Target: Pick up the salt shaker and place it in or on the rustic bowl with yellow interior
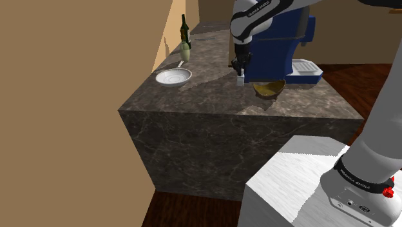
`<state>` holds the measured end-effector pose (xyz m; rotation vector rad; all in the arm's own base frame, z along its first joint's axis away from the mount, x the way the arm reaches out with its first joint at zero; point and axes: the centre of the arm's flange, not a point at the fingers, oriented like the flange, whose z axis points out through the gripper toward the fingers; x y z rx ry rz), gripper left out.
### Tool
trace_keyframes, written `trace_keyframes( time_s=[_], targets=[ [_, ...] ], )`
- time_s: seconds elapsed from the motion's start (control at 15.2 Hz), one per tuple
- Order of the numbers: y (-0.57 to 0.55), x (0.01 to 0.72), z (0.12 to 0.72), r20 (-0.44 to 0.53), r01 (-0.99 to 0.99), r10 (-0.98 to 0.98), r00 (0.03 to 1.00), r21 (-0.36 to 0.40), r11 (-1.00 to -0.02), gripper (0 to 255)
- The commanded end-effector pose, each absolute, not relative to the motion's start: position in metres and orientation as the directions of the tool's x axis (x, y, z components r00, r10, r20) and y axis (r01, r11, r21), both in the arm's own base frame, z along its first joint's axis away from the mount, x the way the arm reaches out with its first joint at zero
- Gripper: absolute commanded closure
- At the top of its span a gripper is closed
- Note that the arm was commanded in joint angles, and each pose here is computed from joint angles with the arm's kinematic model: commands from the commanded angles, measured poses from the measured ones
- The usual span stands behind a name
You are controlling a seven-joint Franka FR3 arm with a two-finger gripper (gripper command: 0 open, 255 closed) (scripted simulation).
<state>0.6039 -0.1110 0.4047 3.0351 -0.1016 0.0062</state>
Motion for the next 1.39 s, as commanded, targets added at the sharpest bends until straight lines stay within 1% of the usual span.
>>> trace_keyframes(
  time_s=[0.0, 1.32],
  targets=[
    [-0.112, 0.603, 0.416, 0.007, -0.067, -0.066, 0.998, 0.104, -0.992, 255],
    [-0.112, 0.603, 0.522, 0.007, -0.067, -0.066, 0.998, 0.104, -0.992, 255]
  ],
)
